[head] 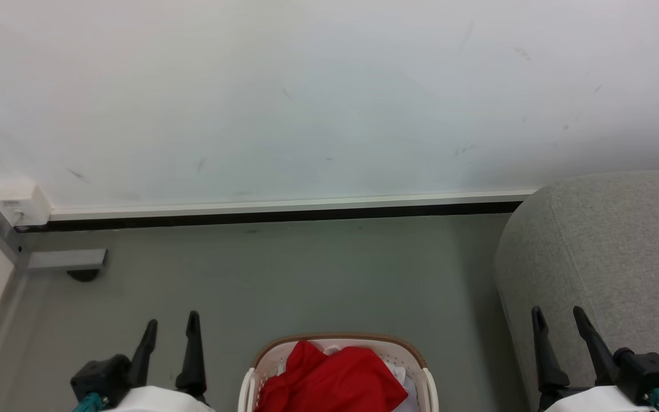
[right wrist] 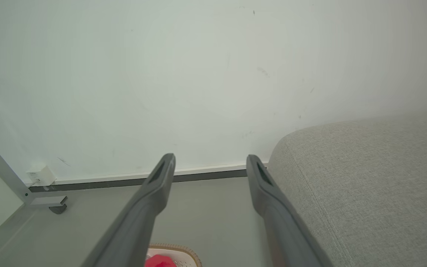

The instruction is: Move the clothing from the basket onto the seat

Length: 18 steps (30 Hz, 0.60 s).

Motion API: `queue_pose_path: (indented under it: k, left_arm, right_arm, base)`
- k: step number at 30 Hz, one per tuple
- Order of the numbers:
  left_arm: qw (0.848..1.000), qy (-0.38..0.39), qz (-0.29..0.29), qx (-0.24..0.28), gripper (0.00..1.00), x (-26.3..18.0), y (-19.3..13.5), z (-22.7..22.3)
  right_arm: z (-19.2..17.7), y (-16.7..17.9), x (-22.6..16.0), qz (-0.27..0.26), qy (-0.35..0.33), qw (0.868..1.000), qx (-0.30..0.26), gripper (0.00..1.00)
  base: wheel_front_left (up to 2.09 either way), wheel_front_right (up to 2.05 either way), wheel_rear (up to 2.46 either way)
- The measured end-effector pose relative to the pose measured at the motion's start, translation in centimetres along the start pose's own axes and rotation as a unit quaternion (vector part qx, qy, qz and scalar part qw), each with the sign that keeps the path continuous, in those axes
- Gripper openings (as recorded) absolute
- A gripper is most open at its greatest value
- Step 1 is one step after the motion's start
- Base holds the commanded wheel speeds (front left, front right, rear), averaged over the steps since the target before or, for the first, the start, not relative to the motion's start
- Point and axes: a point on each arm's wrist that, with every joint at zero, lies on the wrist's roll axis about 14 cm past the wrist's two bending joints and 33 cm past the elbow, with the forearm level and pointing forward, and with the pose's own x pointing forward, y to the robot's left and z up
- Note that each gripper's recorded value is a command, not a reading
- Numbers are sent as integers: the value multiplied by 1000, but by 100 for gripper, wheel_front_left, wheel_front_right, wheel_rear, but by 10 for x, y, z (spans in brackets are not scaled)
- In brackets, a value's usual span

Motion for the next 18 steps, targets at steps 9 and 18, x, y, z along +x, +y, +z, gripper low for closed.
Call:
queue_pose_path:
  k: [9, 18]
  left_arm:
    - [999, -2, -6, 43, 100, -2, -1, -2]
    - [997, -7, -13, 80, 100, -4, -3, -2]
  right_arm:
    - [-4, 0, -2, 3, 3, 1000, -25, 100]
    - [-4, -2, -4, 4, 0, 999, -44, 100]
  base:
    - [0, 0, 0]
    - [0, 0, 0]
